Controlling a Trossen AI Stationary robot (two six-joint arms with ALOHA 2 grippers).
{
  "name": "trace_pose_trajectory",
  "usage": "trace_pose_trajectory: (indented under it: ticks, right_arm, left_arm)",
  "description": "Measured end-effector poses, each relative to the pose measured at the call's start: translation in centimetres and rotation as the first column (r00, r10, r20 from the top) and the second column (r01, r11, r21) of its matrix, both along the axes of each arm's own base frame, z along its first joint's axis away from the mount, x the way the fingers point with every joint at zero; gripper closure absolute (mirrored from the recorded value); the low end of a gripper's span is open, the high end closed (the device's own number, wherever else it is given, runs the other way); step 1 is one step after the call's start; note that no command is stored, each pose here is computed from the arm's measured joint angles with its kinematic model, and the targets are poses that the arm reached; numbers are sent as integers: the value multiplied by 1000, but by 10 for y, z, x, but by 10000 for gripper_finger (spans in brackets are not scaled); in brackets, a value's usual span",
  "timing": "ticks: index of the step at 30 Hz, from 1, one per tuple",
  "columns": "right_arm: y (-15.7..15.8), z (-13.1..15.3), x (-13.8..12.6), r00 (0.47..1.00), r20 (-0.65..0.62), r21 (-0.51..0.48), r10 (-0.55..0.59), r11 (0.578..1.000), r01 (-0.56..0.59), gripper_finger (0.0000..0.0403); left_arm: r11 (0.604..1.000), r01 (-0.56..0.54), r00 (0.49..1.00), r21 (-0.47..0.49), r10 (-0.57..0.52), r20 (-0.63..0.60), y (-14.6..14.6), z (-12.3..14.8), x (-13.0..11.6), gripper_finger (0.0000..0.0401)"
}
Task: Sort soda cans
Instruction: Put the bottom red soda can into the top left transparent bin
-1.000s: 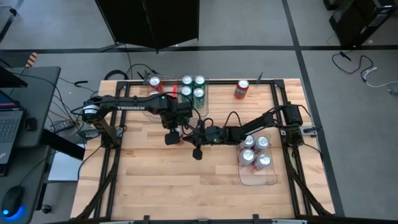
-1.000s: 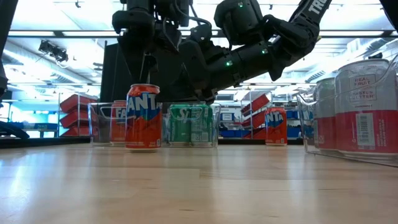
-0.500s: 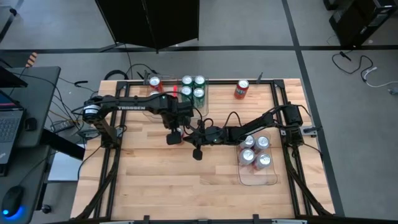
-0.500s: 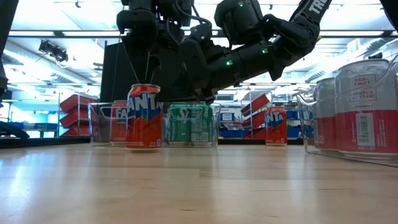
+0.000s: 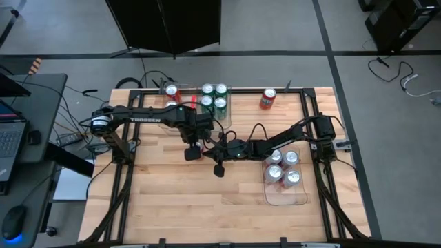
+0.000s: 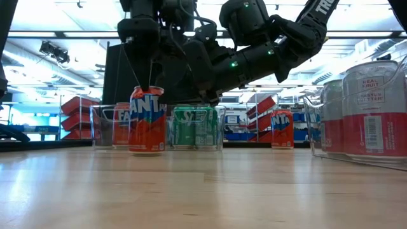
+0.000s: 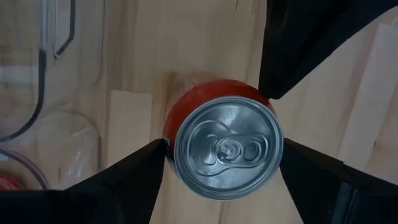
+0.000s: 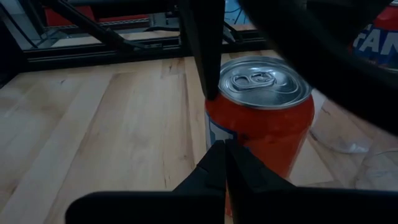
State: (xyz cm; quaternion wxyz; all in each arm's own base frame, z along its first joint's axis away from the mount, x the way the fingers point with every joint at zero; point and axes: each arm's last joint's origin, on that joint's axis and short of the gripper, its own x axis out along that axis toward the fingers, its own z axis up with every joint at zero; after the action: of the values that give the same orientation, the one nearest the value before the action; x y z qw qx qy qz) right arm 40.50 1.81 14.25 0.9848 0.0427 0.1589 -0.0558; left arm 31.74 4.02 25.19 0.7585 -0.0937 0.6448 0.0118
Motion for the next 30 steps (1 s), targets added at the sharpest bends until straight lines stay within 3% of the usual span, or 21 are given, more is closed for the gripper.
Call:
trace_pose_trajectory:
  ticks: [15, 20, 23, 30]
  right_arm:
    - [-1, 0, 0, 1000, -3, -5, 0, 1000, 0, 402]
    - [0, 0, 0, 1000, -4, -7, 1, 1000, -1, 402]
    - [2, 0, 0, 1000, -4, -8, 4, 1000, -4, 402]
    - [2, 1, -1, 1000, -16, -6, 11, 1000, -11, 402]
  left_arm:
    - [1000, 21, 998, -15, -20, 58, -1, -20, 1, 95]
    - [1000, 17, 998, -1, -17, 63, 0, -21, 2, 121]
    - [1000, 16, 999, 5, -17, 51, 0, -17, 2, 149]
    - [997, 2, 999, 72, -5, 35, 3, 8, 7, 151]
